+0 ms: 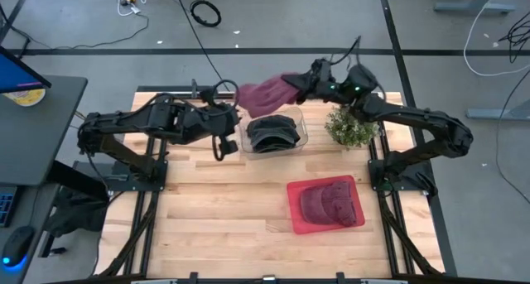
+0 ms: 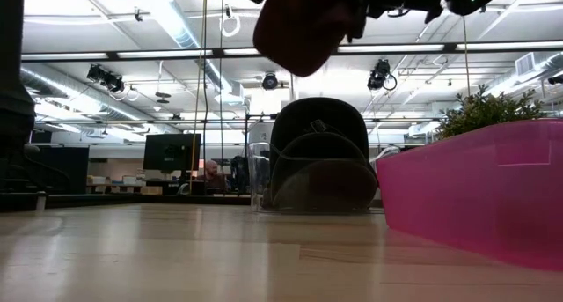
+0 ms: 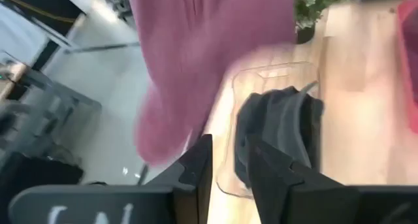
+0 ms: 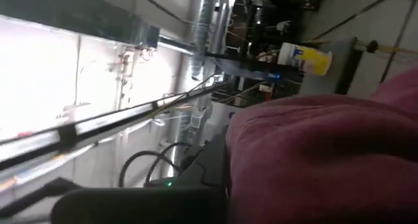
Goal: Pick & Place hat
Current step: Put the red cap into the pink bin
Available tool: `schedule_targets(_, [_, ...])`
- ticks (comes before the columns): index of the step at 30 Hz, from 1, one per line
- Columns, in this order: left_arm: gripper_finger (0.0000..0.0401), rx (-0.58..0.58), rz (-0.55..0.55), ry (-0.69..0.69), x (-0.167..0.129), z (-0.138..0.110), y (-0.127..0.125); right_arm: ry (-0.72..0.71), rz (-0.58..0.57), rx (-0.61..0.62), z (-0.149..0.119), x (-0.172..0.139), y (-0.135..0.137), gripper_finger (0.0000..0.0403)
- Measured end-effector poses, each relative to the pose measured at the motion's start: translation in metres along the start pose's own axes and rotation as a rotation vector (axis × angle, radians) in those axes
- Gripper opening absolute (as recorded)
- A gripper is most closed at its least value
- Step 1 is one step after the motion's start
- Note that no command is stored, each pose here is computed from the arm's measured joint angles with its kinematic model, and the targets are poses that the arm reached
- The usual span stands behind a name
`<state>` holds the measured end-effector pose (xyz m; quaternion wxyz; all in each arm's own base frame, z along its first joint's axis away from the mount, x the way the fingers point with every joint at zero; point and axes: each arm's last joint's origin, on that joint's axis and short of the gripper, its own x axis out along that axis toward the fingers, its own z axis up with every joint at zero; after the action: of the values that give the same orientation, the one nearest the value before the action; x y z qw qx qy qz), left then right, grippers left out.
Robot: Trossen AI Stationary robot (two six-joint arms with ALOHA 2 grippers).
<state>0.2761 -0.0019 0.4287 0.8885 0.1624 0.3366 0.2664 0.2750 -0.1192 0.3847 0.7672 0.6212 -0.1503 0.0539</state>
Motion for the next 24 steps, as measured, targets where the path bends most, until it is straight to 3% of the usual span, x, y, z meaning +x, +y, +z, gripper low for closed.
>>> schedule_targets(5, [0.0116,-0.049,-0.024,0.048,-0.010,-0.009,0.005,0.101,-0.039,-0.070,-0.002,-0.013,0.011,0.0013])
schedule_targets(9, [0.0122,-0.074,0.065,0.091,-0.011,-0.016,0.012,0.338,0.030,-0.171,-0.009,-0.025,0.027,0.0013])
schedule_targets(14, [0.0118,-0.105,0.133,0.109,-0.010,-0.019,0.022,0.624,-0.003,-0.211,-0.033,-0.044,0.035,0.0013])
schedule_targets(18, [0.0117,-0.120,0.136,0.120,-0.006,-0.019,0.025,0.749,-0.118,-0.183,-0.052,-0.070,0.039,0.0013])
schedule_targets(24, [0.0117,-0.168,0.140,0.117,-0.004,-0.019,0.028,0.856,-0.427,-0.143,-0.083,-0.110,0.031,0.0014])
